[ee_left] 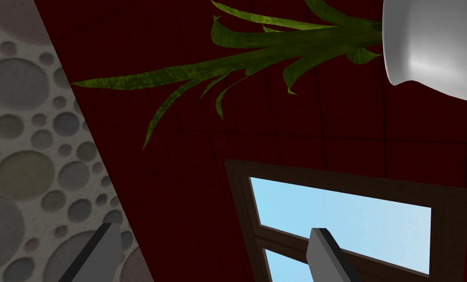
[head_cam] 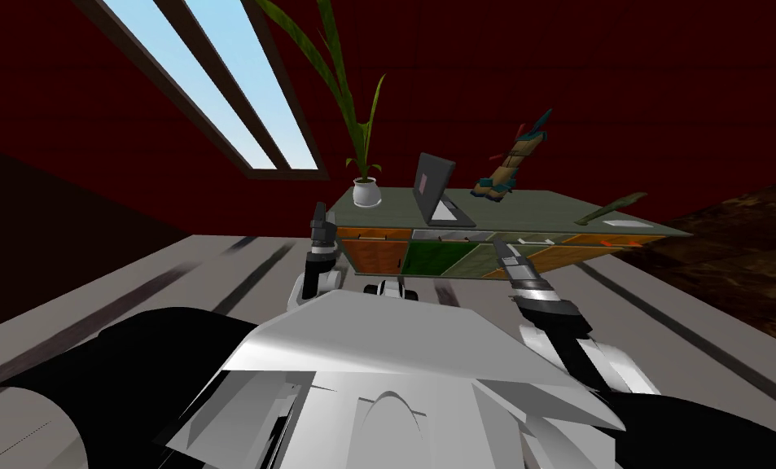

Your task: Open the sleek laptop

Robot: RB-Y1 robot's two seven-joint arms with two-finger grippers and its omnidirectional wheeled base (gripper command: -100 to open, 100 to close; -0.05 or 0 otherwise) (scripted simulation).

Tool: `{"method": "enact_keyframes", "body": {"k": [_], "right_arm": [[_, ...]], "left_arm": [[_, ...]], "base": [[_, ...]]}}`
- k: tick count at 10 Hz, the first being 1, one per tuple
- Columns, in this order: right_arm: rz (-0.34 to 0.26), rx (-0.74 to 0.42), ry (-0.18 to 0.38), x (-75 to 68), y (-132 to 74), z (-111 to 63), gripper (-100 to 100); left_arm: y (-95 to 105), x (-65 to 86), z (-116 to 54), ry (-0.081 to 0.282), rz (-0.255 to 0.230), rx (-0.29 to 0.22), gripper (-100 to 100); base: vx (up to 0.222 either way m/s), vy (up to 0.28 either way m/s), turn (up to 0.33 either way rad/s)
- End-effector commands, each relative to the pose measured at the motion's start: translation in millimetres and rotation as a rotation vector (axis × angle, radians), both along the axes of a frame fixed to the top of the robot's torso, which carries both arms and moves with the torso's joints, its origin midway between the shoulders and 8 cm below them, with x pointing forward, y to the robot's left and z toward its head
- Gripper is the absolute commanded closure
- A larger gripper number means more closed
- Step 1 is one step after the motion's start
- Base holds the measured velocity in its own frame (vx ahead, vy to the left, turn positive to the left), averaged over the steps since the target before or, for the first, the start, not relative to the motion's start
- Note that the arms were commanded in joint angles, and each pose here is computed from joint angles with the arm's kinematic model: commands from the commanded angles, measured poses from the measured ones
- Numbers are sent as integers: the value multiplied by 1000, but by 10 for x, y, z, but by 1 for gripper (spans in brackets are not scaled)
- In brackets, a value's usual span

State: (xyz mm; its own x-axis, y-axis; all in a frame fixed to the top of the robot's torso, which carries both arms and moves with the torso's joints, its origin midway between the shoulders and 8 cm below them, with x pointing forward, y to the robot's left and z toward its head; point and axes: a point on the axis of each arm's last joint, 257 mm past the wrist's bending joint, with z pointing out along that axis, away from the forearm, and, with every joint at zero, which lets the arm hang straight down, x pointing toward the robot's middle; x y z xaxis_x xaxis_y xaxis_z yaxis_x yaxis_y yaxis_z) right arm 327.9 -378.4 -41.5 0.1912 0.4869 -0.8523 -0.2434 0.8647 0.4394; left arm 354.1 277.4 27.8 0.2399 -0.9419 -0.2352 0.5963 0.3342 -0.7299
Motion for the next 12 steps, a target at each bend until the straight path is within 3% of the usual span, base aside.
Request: {"method": "enact_keyframes", "body": {"k": [1, 2, 4, 5, 6, 7, 9, 12], "right_arm": [[-52, -123, 73, -47, -250, -32, -100], [-47, -140, 72, -38, -256, 1, -100], [-93, -255, 133, -75, -494, 8, -100], [-88, -270, 131, -61, -491, 39, -100], [-117, -326, 157, -83, -626, 67, -100], [-107, -336, 158, -66, -604, 74, -100], [-154, -445, 210, -84, -841, 127, -100], [-161, -532, 226, -35, -920, 241, -100]], "left_arm": [[0, 0, 0, 0, 0, 0, 0], [0, 0, 0, 0, 0, 0, 0], [0, 0, 0, 0, 0, 0, 0], [0, 0, 0, 0, 0, 0, 0], [0, 0, 0, 0, 0, 0, 0], [0, 0, 0, 0, 0, 0, 0], [0, 0, 0, 0, 0, 0, 0], [0, 0, 0, 0, 0, 0, 0]], "base": [[18, 98, 12], [9, 77, -1], [24, 85, 11], [20, 70, -2], [15, 78, 8], [14, 64, 5], [22, 82, 10], [13, 78, 3]]}}
